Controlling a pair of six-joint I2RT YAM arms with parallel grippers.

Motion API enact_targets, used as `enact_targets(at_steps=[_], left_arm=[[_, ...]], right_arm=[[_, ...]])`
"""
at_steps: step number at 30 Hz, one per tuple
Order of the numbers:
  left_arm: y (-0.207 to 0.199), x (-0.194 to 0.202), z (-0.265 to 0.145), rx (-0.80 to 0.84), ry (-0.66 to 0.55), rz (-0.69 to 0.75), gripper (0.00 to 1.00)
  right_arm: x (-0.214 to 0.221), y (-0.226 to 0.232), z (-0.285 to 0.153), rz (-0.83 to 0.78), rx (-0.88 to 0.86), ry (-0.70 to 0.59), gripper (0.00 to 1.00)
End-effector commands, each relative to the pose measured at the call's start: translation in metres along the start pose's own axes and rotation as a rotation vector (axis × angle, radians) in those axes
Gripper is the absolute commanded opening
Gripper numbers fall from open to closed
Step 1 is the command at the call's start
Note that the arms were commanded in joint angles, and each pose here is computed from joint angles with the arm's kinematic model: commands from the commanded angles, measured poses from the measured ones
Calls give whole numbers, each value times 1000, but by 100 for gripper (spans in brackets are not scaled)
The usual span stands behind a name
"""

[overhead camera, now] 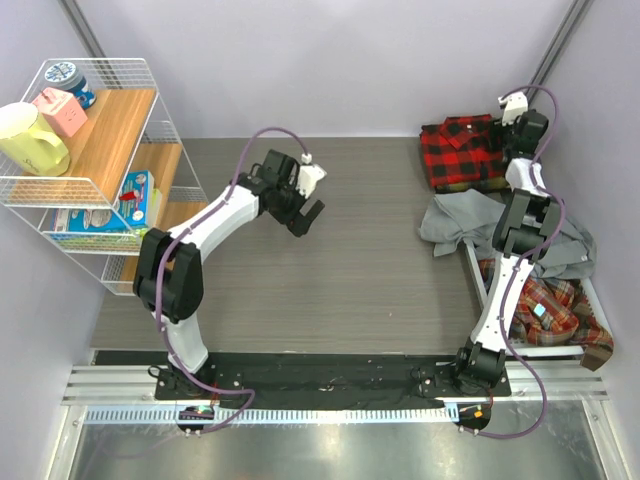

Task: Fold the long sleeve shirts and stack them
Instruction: Neatly place the folded shirt to the corner

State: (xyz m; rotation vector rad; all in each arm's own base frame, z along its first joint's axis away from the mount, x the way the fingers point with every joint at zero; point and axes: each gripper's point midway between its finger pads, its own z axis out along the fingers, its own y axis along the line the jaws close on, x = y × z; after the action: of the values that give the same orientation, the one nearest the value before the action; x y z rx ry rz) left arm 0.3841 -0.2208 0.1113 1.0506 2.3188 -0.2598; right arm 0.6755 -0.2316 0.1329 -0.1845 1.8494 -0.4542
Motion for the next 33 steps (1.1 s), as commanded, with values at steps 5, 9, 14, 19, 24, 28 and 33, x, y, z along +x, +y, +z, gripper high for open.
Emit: enact_targets(at_steps=[5, 9, 14, 19, 24, 28, 33], left_arm=[[23, -58, -39, 45, -149, -133, 100], [36, -85, -58, 3, -208, -176, 100], [50, -104, -78, 12, -215, -299, 100], [68, -114, -95, -40, -268, -382, 100], [61, -71, -85, -82, -192, -420, 100], [44, -23, -77, -92, -126, -455, 100], [30, 17, -83, -125, -98, -474, 100]], right_arm=[[-155, -73, -57, -5, 151, -259, 87], [-217, -32, -102, 113, -52, -294, 96], [-235, 44, -154, 233, -274, -160, 100], [-222, 139, -220, 385, -515, -12, 100], [-167, 228, -296, 390, -676, 118, 100], [-130, 274, -351, 353, -769, 165, 100], [-83, 281, -380, 342, -774, 209, 100]])
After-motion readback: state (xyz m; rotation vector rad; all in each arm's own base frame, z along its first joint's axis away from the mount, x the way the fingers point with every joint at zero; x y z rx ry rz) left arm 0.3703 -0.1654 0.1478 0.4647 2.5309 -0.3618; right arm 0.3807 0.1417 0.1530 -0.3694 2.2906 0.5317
